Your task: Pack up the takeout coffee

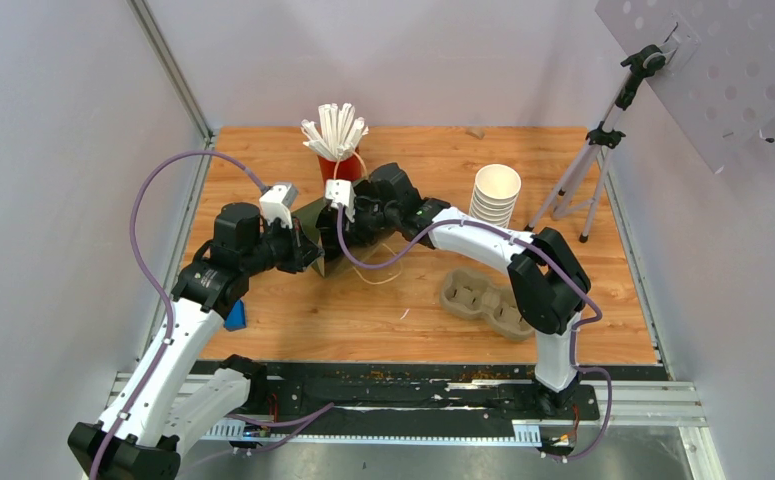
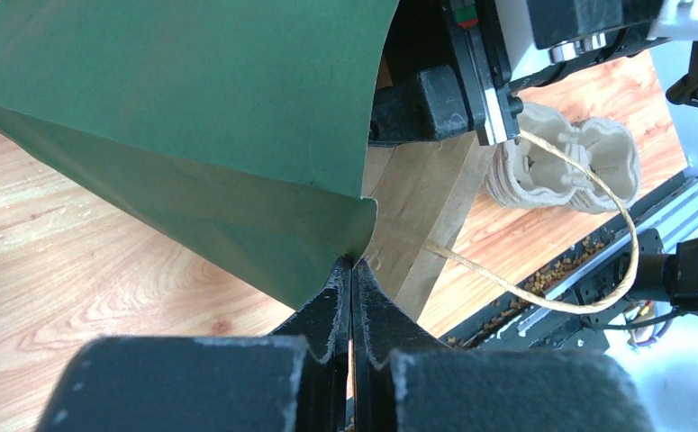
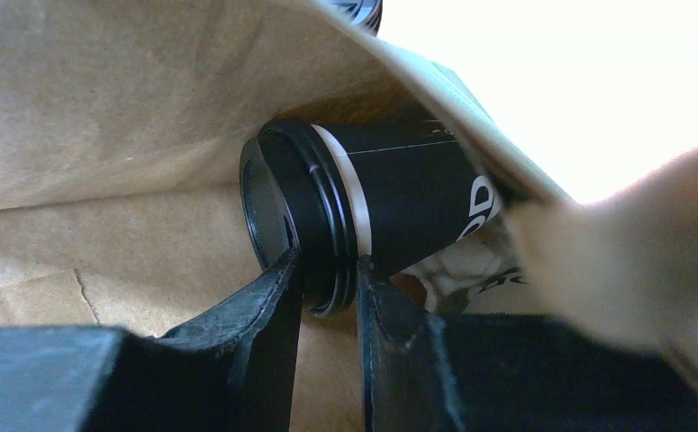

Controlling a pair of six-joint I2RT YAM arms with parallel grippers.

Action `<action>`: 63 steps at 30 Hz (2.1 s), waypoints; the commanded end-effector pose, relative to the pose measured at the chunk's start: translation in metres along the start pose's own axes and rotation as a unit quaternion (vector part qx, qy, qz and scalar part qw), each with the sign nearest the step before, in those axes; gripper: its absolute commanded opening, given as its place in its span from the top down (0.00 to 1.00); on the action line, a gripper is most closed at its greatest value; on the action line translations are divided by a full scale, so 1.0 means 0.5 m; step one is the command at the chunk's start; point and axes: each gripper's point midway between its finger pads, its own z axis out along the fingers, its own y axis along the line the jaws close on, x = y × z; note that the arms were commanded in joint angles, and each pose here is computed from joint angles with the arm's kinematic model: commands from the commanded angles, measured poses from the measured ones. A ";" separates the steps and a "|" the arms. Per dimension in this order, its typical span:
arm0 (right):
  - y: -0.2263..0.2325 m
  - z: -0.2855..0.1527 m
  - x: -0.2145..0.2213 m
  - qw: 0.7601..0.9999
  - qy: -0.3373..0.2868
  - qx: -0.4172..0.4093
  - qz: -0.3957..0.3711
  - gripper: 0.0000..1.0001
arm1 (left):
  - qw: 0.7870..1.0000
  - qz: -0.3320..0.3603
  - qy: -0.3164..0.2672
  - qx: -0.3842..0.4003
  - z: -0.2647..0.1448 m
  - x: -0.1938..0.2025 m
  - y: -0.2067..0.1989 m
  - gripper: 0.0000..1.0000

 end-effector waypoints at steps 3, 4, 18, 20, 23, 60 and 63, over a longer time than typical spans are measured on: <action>0.022 -0.018 -0.074 0.998 -0.039 -0.041 -0.001 0.81 | 1.000 0.013 -0.013 -0.009 -0.015 -0.018 -0.001 1.00; 0.023 -0.021 -0.076 0.998 -0.038 -0.041 0.001 0.81 | 1.000 0.012 -0.010 -0.015 -0.016 -0.016 0.002 1.00; 0.036 -0.084 -0.122 0.999 -0.033 -0.026 0.024 0.82 | 0.999 -0.002 -0.026 -0.025 -0.030 -0.044 -0.004 1.00; 0.036 -0.094 -0.135 0.999 -0.035 -0.022 0.031 0.82 | 0.999 -0.004 -0.026 -0.027 -0.031 -0.043 -0.003 1.00; 0.037 -0.111 -0.154 0.998 -0.037 -0.019 0.040 0.82 | 0.999 -0.006 -0.025 -0.031 -0.031 -0.044 -0.001 1.00; 0.170 -0.415 -0.423 0.980 -0.139 -0.015 0.139 0.80 | 0.996 -0.052 -0.036 -0.066 -0.055 -0.096 -0.006 1.00; 0.217 -0.439 -0.430 0.973 -0.147 -0.054 0.169 0.80 | 0.996 -0.055 -0.040 -0.062 -0.056 -0.103 -0.011 1.00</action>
